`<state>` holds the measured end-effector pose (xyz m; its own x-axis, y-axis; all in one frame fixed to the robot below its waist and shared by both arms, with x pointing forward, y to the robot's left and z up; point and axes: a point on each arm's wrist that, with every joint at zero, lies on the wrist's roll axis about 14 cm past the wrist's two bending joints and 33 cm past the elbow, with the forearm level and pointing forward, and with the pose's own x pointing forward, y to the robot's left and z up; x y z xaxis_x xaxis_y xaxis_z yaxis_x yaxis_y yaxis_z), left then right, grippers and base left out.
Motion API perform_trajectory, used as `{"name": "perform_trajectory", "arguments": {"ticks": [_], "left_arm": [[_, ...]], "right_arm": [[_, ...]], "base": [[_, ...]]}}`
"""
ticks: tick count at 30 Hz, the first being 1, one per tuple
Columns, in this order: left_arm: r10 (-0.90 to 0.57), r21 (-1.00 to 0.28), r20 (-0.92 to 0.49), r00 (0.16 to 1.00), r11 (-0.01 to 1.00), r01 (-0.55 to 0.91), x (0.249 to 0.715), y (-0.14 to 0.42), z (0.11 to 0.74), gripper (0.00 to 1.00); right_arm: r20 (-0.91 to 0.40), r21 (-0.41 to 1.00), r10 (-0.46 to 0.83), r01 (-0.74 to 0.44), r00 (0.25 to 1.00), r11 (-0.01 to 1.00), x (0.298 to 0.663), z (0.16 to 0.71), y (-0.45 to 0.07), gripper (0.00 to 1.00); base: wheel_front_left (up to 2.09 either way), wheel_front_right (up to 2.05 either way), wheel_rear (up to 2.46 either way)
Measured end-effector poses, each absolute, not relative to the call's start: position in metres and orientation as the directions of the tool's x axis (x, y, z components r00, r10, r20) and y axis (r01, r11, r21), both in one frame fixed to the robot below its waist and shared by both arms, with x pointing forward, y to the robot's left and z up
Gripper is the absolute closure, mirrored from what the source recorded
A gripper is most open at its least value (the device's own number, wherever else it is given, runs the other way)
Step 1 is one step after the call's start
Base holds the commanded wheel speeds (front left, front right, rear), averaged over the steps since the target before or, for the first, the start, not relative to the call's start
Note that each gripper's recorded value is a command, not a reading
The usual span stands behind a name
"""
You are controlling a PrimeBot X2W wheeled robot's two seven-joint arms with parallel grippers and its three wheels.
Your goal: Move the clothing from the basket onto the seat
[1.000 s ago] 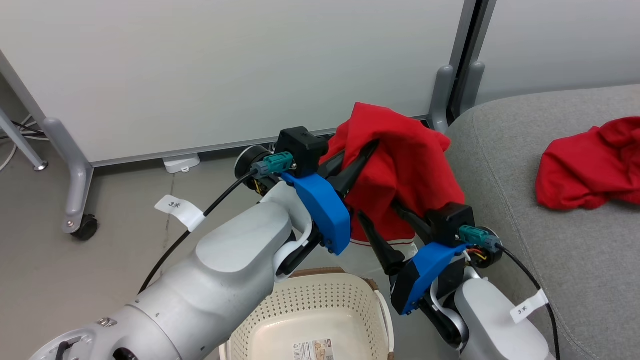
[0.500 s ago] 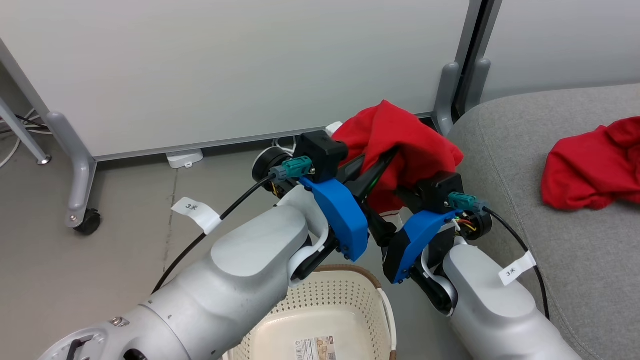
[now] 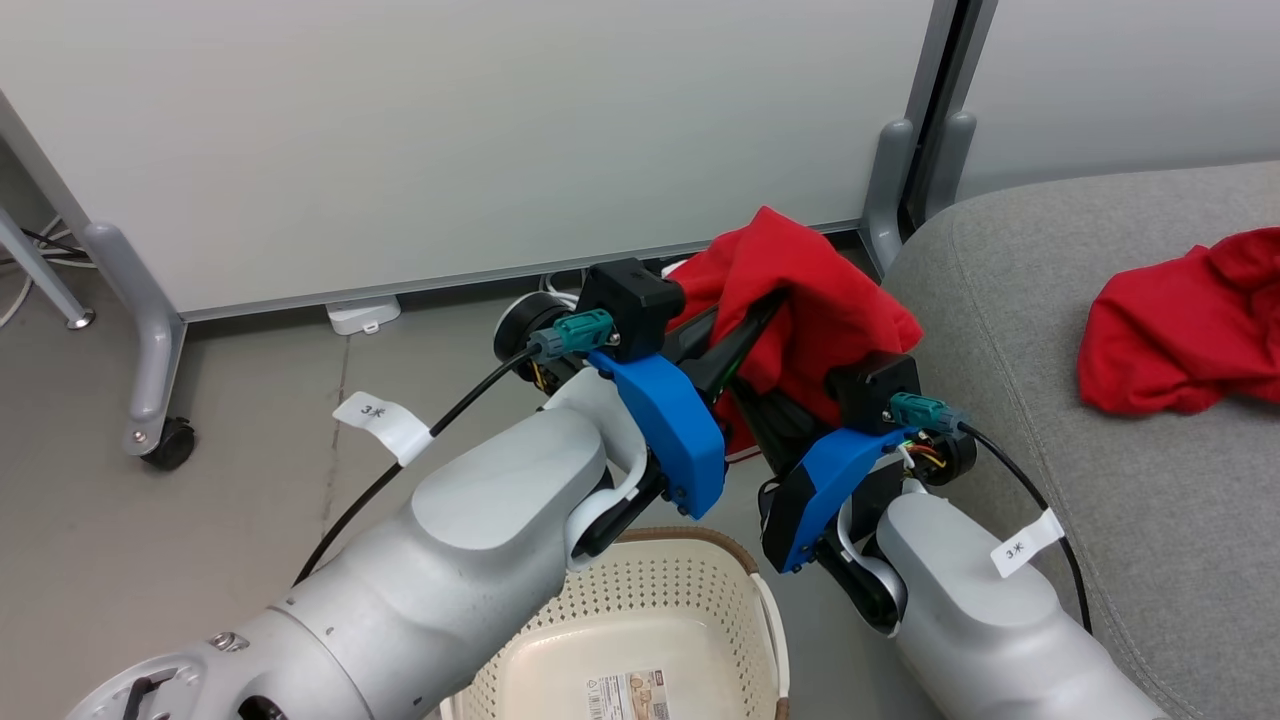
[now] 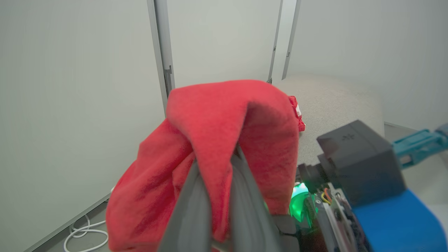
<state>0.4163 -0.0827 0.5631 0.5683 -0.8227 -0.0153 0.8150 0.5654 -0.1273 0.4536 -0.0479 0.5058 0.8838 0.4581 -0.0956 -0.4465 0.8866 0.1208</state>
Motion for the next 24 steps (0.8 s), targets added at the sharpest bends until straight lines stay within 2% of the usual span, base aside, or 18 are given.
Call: {"name": "perform_trajectory", "arguments": {"ticks": [16, 17, 18, 19, 24], "left_arm": [[-0.812, -0.120, -0.019, 0.584, 0.581, 0.805, 0.420, -0.078, 0.563, 1.00], [-0.808, -0.121, -0.020, 0.589, 0.587, 0.801, 0.422, -0.076, 0.563, 0.79], [-0.803, -0.122, -0.021, 0.595, 0.593, 0.796, 0.424, -0.074, 0.562, 0.36], [-0.798, -0.121, -0.022, 0.602, 0.600, 0.791, 0.426, -0.072, 0.562, 0.00], [-0.771, -0.135, -0.050, 0.635, 0.635, 0.761, 0.432, -0.060, 0.548, 0.00]], "right_arm": [[-0.092, 0.114, 0.457, -0.447, 0.885, 0.887, 0.452, 0.506, -0.049, 1.00], [-0.091, 0.116, 0.458, -0.447, 0.884, 0.887, 0.452, 0.506, -0.049, 1.00], [-0.089, 0.117, 0.459, -0.448, 0.884, 0.886, 0.452, 0.507, -0.049, 1.00], [-0.087, 0.118, 0.460, -0.449, 0.884, 0.886, 0.452, 0.507, -0.048, 1.00], [-0.077, 0.125, 0.459, -0.448, 0.885, 0.885, 0.452, 0.509, -0.049, 1.00]], "base": [[0.00, 0.00, 0.00], [0.00, 0.00, 0.00], [0.00, 0.00, 0.00], [0.00, 0.00, 0.00], [0.00, 0.00, 0.00]]}}
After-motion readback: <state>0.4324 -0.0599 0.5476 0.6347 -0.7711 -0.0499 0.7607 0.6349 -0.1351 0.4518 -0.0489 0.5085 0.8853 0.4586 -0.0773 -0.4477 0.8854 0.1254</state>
